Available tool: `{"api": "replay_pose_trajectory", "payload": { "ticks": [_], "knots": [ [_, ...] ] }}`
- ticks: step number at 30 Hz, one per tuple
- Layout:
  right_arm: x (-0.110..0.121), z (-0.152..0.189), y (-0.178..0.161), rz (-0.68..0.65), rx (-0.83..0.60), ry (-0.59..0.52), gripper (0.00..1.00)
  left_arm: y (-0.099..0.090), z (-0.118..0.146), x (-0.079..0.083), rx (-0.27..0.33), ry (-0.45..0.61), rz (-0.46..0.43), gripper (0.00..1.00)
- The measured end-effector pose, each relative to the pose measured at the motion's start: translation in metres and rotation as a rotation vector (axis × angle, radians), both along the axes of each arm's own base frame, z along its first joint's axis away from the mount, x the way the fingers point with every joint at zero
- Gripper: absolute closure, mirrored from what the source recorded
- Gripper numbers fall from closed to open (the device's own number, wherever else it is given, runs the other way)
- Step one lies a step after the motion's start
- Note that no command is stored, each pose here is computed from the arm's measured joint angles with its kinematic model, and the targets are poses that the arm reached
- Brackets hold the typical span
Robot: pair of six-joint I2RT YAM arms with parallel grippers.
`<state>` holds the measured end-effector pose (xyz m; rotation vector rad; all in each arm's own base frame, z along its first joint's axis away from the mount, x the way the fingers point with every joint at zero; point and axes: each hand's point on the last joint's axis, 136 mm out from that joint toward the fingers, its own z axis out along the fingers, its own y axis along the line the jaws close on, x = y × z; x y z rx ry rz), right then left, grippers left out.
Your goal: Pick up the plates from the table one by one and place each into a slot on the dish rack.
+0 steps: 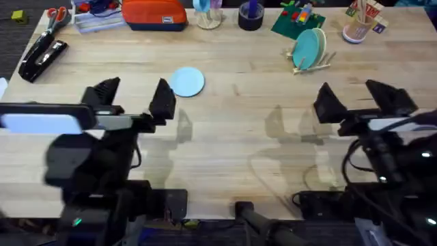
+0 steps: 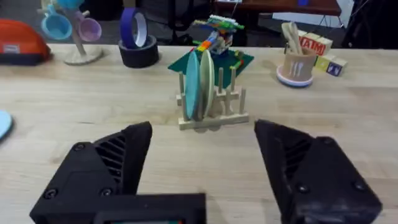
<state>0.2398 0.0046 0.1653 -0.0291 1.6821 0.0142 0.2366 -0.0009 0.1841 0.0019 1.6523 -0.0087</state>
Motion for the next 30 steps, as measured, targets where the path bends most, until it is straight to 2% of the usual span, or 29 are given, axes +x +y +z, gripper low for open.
{"api": "replay_pose_trajectory", "payload": {
  "ticks": [4, 8, 13, 16, 22, 30],
  "knots": [
    [-0.012, 0.028, 0.000, 0.001, -0.003, 0.007, 0.008, 0.000, 0.034, -0.016, 0.000, -0.004, 0.000, 0.008],
    [-0.029, 0.048, 0.000, 0.001, -0.005, 0.044, 0.010, 0.000, 0.068, -0.038, 0.000, 0.002, 0.000, 0.008],
    [-0.046, 0.071, 0.000, 0.002, -0.009, 0.084, 0.009, -0.001, 0.089, -0.062, 0.000, 0.094, -0.004, 0.008],
    [-0.049, 0.083, 0.000, 0.002, -0.010, 0.126, 0.009, -0.001, 0.100, -0.071, -0.001, 0.163, -0.004, 0.008],
    [-0.043, 0.102, 0.000, 0.004, -0.014, 0.264, 0.009, -0.001, 0.121, -0.070, -0.001, 0.279, -0.004, 0.008],
    [-0.015, 0.122, 0.001, 0.019, -0.039, 0.495, 0.010, -0.001, 0.140, -0.050, 0.000, 0.432, -0.006, 0.007]
  ]
}}
